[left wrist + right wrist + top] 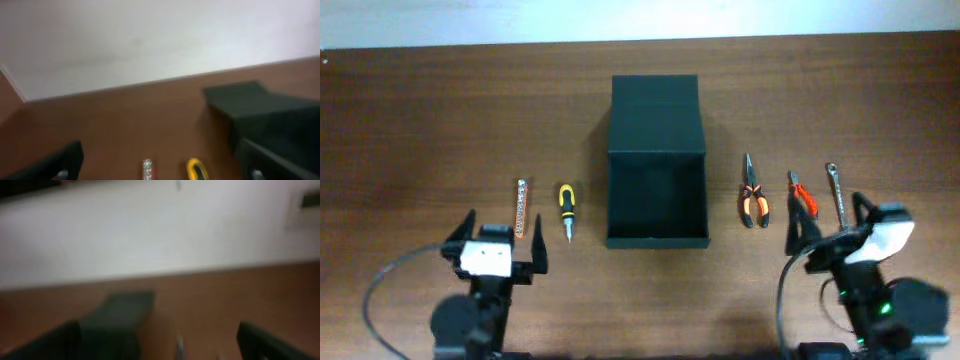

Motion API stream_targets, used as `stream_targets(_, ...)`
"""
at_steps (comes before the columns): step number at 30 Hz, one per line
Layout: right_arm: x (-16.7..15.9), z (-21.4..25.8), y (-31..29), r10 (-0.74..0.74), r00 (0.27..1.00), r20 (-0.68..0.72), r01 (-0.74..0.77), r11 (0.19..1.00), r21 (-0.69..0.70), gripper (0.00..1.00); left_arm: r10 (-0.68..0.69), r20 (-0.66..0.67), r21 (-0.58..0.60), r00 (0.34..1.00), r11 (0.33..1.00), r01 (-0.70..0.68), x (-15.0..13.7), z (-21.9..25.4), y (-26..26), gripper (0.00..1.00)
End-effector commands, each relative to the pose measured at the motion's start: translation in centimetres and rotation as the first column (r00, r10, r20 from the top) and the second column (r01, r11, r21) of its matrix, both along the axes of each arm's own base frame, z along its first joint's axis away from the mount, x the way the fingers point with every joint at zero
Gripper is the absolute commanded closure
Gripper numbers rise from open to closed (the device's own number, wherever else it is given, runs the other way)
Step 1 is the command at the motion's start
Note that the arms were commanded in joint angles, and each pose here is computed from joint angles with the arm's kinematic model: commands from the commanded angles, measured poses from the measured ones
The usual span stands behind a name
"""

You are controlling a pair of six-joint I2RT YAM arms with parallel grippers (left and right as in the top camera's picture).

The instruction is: Pack container

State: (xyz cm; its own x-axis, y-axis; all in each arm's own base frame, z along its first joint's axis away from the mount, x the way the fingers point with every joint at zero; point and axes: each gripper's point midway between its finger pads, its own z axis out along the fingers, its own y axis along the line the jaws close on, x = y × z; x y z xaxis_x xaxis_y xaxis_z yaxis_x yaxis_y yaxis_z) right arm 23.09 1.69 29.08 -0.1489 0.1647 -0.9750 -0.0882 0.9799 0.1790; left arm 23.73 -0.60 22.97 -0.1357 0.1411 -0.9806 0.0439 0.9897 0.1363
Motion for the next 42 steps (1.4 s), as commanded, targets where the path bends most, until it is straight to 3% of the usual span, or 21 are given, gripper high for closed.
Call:
stream_targets(1,1.4,4.9,-2.4,-0.125,0.988,-0.085,0.118,0.989,-0.084,0.01,0.122,-0.092,0.063,0.988,0.991,-0.117,1.6,4.2,2.2,0.01)
stream_targets(4,3.0,7.8,-2.5,-0.127,0.971,-0.202,0.110,0.990,-0.092,0.01,0.075,-0.204,-0.035,0.976,0.996,-0.084,4.0,6.5,1.0,0.01)
stream_targets(6,3.8,8.6,-2.3,-0.111,0.948,-0.298,0.087,0.992,-0.092,0.01,-0.086,-0.243,-0.092,0.966,0.994,0.065,5.8,8.1,-1.8,0.01)
stream_targets(10,4.9,6.3,-2.4,-0.110,0.856,-0.505,0.068,0.993,-0.101,0.01,-0.256,-0.298,-0.170,0.920,0.962,0.213,9.1,7.4,-4.8,0.01)
stream_targets(13,5.2,2.9,-3.6,-0.174,0.761,-0.625,0.111,0.984,-0.140,0.01,-0.254,-0.395,-0.205,0.883,0.961,0.185,10.0,5.1,-4.9,0.01)
stream_targets(15,5.1,-0.2,-5.7,-0.274,0.625,-0.731,0.184,0.962,-0.202,0.01,-0.198,-0.548,-0.195,0.812,0.975,0.107,9.4,2.6,-3.9,0.01)
stream_targets(17,5.6,-1.8,-7.2,-0.289,0.519,-0.805,0.171,0.957,-0.233,0.01,-0.119,-0.646,-0.144,0.754,0.989,0.033,8.6,1.4,-2.6,0.01)
stream_targets(19,6.4,-2.1,-8.4,-0.280,0.473,-0.835,0.112,0.960,-0.258,0.01,-0.070,-0.704,-0.106,0.707,0.994,-0.007,8.0,0.8,-1.7,0.01)
stream_targets(22,8.9,-2.3,-8.3,-0.126,0.471,-0.873,-0.109,0.974,-0.199,0.01,-0.070,-0.713,-0.119,0.698,0.993,-0.022,8.0,0.7,-1.8,0.01)
stream_targets(24,10.5,-2.6,-8.5,-0.070,0.493,-0.867,-0.153,0.974,-0.166,0.01,-0.070,-0.712,-0.118,0.698,0.993,-0.021,8.0,0.7,-1.8,0.01)
stream_targets(27,12.3,-4.2,-10.0,-0.082,0.483,-0.872,-0.137,0.976,-0.168,0.01,-0.070,-0.713,-0.118,0.698,0.993,-0.021,8.0,0.7,-1.8,0.01)
stream_targets(34,13.8,-8.7,-10.8,-0.066,0.379,-0.923,-0.199,0.968,-0.151,0.01,-0.070,-0.713,-0.118,0.698,0.993,-0.022,8.0,0.7,-1.8,0.01)
stream_targets(42,14.0,-11.6,-11.1,-0.048,0.306,-0.951,-0.205,0.972,-0.115,0.01,-0.070,-0.713,-0.118,0.698,0.993,-0.022,8.0,0.7,-1.8,0.01)
